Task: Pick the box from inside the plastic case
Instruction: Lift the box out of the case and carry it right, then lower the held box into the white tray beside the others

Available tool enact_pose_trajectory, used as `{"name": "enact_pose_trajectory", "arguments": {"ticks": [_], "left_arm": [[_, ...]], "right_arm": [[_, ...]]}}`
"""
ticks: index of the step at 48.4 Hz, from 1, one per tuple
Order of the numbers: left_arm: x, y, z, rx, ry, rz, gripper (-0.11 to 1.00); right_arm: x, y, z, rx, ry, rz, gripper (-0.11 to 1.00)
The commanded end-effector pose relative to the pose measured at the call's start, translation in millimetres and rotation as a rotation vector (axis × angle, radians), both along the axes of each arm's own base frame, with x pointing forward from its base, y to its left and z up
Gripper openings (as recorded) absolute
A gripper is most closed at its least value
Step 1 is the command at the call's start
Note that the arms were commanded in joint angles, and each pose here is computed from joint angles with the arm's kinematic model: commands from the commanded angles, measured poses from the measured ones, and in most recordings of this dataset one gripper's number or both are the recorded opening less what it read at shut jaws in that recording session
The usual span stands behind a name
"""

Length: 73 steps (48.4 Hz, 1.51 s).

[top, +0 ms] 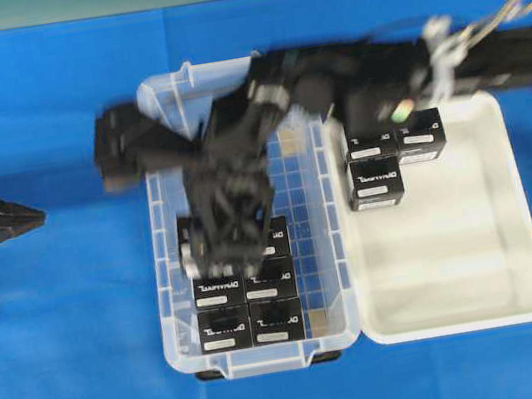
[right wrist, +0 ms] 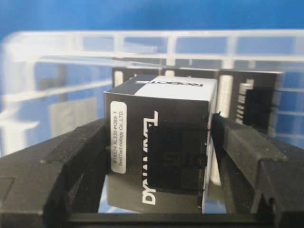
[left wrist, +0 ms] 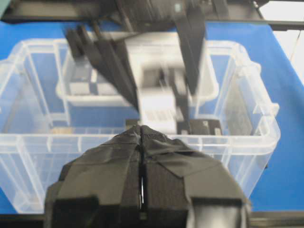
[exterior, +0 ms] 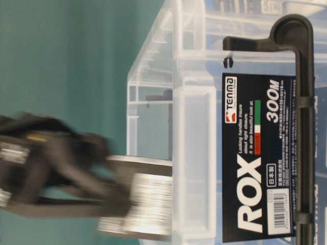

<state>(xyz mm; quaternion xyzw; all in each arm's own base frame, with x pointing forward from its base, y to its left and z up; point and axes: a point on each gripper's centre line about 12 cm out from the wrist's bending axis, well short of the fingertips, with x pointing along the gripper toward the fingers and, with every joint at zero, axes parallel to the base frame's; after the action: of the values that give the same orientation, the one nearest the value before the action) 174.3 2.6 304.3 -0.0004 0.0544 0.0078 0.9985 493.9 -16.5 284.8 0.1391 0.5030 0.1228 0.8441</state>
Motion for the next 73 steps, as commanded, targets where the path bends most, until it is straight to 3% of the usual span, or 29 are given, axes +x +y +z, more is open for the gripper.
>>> {"name": "enact_pose_trajectory", "arguments": {"ticks": [1,12,19,24,32,38,46,55,62,73], "left_arm": [[0.0,0.6,12.5,0.002,-0.025,0.003,-0.06],[-3.8,1.8,16.5,0.002,-0.034,0.011,-0.06],[-5.6,1.8,19.3,0.004,-0.046,0.011,-0.06],[-6.6,1.8,20.7,0.003,-0.052,0.011,-0.06],[-6.6,2.0,20.7,0.003,-0.052,0.013,-0.06],[-6.7,3.6,21.2,0.003,-0.052,0.022,-0.06],[-7.1,6.9,20.8,0.003,-0.052,0.042,-0.06],[-7.9,7.9,20.3,0.005,-0.043,0.048,-0.06],[-8.5,7.9,20.8,0.003,-0.046,0.048,-0.06],[-8.6,7.9,22.8,0.003,-0.051,0.048,-0.06]], "right_arm": [[-15.7,-7.0,60.3,-0.009,-0.089,0.010,0.69],[-72.7,-18.0,121.5,-0.018,-0.037,0.064,0.69],[-113.8,-18.4,129.0,-0.012,0.062,0.086,0.69],[-143.1,-21.2,120.7,-0.034,0.141,0.050,0.69],[-193.0,-28.2,67.3,-0.085,0.325,-0.007,0.69],[-222.7,-37.2,21.4,-0.164,0.397,-0.048,0.69],[-239.8,-43.8,-41.2,-0.272,0.330,-0.085,0.67],[-252.5,-37.0,-95.2,-0.311,0.261,-0.083,0.67],[-254.7,-30.9,-115.2,-0.338,0.202,-0.068,0.67],[-252.2,-27.7,-130.3,-0.348,0.196,-0.052,0.67]]}}
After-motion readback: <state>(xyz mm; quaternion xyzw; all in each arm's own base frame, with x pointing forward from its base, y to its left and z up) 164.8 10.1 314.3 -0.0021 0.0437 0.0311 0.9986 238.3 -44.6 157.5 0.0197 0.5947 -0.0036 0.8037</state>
